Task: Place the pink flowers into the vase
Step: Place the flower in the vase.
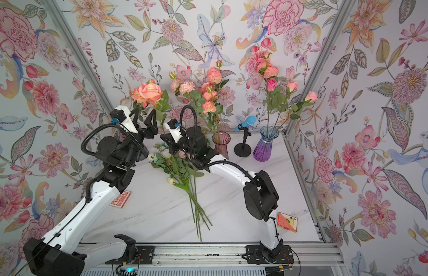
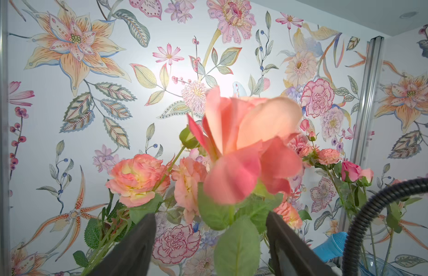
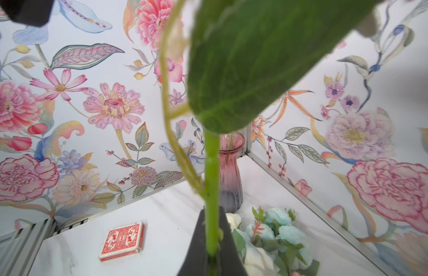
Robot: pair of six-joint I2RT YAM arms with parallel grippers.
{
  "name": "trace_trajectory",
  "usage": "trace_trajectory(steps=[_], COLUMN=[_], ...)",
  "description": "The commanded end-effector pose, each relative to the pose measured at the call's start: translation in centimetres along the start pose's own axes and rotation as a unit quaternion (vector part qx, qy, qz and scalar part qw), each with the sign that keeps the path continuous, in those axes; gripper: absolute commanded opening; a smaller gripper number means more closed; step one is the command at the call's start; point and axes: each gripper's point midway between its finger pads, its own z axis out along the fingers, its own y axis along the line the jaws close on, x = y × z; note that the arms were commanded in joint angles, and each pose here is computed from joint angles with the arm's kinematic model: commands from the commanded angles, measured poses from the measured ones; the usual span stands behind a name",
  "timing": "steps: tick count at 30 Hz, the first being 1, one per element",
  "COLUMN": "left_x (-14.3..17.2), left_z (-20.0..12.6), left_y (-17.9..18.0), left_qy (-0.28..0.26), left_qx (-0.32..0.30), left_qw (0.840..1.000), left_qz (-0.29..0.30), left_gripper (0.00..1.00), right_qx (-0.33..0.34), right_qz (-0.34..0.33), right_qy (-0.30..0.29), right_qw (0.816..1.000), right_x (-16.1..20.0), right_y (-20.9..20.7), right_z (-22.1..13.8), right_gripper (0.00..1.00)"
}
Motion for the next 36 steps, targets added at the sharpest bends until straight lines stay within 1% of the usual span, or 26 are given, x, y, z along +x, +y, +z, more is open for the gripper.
trace_trajectory(steps=[1, 4, 7, 11, 14, 16, 19, 21, 25, 31, 33, 36], left_x=[0.0, 0.6, 2.2, 5.2, 7.8, 9.0, 10.4, 11.0, 12.0, 13.5, 13.4, 13.3], left_z=[-1.1, -2.4, -3.9, -6.1, -7.5, -7.9, -8.0, -7.8, -7.4, -6.4, -6.2, -6.0], left_y=[0.1, -0.3, -1.3, -2.7, -3.2, -3.8, -4.5, -4.7, -4.9, -4.7, -4.5, -4.4], left_qy=[-0.003, -0.003, 0.004, 0.02, 0.032, 0.037, 0.041, 0.041, 0.039, 0.049, 0.047, 0.046], left_qx=[0.003, 0.02, 0.056, 0.109, 0.132, 0.147, 0.158, 0.161, 0.166, 0.154, 0.148, 0.144], left_qw=[1.0, 1.0, 0.998, 0.994, 0.991, 0.988, 0.986, 0.985, 0.984, 0.985, 0.986, 0.987], left_qz=[-0.001, 0.0, -0.003, -0.003, 0.002, 0.015, 0.041, 0.048, 0.046, 0.057, 0.061, 0.063], left_gripper=[1.0, 1.0, 1.0, 0.99, 0.97, 0.96, 0.95, 0.93, 0.86, 0.71, 0.63, 0.47], right_qx=[0.028, 0.033, 0.035, 0.036, 0.041, 0.036, 0.03, 0.026, 0.016, -0.005, -0.012, -0.014], right_qz=[0.003, 0.004, 0.004, 0.011, 0.009, 0.01, 0.014, 0.017, 0.027, 0.04, 0.041, 0.042], right_qy=[-0.082, -0.107, -0.129, -0.166, -0.182, -0.191, -0.199, -0.203, -0.206, -0.208, -0.206, -0.202], right_qw=[0.996, 0.994, 0.991, 0.985, 0.982, 0.981, 0.98, 0.979, 0.978, 0.977, 0.978, 0.978], right_x=[-6.0, -7.1, -8.4, -10.5, -11.9, -12.5, -13.0, -13.3, -13.6, -13.8, -13.7, -13.5], right_y=[-1.3, -1.4, -1.2, -1.0, -0.8, -0.4, 0.2, 0.5, 1.0, 2.1, 2.5, 2.7], right_z=[-2.7, -3.7, -4.3, -5.2, -5.4, -5.6, -5.9, -6.0, -6.2, -6.1, -6.0, -5.9], right_gripper=[0.0, 0.0, 0.0, 0.0, 0.0, 0.0, 0.0, 0.0, 0.0, 0.0, 0.0, 0.0])
